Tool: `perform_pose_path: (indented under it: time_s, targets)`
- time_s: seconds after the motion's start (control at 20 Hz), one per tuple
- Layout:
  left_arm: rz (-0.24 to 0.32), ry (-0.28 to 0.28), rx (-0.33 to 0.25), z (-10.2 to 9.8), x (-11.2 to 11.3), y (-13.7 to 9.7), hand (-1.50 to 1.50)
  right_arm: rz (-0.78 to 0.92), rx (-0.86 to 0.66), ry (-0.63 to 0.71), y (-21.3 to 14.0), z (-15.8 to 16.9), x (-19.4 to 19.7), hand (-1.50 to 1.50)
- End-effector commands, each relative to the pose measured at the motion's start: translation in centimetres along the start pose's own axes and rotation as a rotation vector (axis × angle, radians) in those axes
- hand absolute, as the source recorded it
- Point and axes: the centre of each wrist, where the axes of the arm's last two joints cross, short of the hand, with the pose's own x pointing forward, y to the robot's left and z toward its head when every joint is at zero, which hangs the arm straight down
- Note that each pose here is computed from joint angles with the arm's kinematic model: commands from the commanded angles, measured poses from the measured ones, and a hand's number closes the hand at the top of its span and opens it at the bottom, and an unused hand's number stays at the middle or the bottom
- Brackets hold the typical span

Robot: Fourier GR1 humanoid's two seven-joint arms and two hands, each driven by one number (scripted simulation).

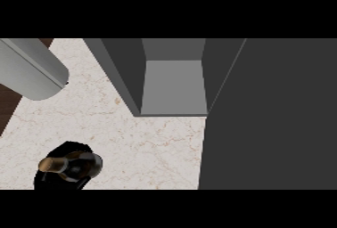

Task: Pick up the wine, place it into the cabinet and close the cabinet

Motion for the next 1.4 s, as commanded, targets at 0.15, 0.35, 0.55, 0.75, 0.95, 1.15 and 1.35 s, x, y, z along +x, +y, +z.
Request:
perform_pose_path:
  time_s: [0.15,0.35,0.55,0.75,0.95,1.15,1.35]
  targets:
    - [-0.126,-0.095,0.007,-0.7,-1.3,-2.0,1.5,-0.039,0.027,-0.053,-0.6,1.3,1.4,-1.5]
    - [-0.215,-0.125,0.185,-0.8,0.9,-1.9,1.5,-0.031,0.024,-0.036,-0.4,1.3,0.2,-1.5]
    - [-0.223,-0.192,0.202,-1.8,1.5,-3.5,1.5,-0.051,0.028,-0.036,0.4,3.0,2.0,-1.5]
    - [-0.285,-0.272,0.195,-0.7,2.4,-3.0,1.5,-0.03,0.03,-0.052,0.5,2.4,1.6,-1.5]
    - [-0.298,-0.362,0.198,-2.7,5.1,-4.2,1.5,-0.044,0.042,-0.038,-0.3,1.3,1.3,-1.5]
    - [-0.186,-0.335,0.119,-3.0,7.4,-8.4,1.5,-0.056,0.028,-0.035,-0.2,1.8,0.2,-1.5]
    - [-0.149,-0.312,0.063,-4.9,9.6,-10.1,1.5,-0.06,0.036,-0.037,-0.1,1.9,1.4,-1.5]
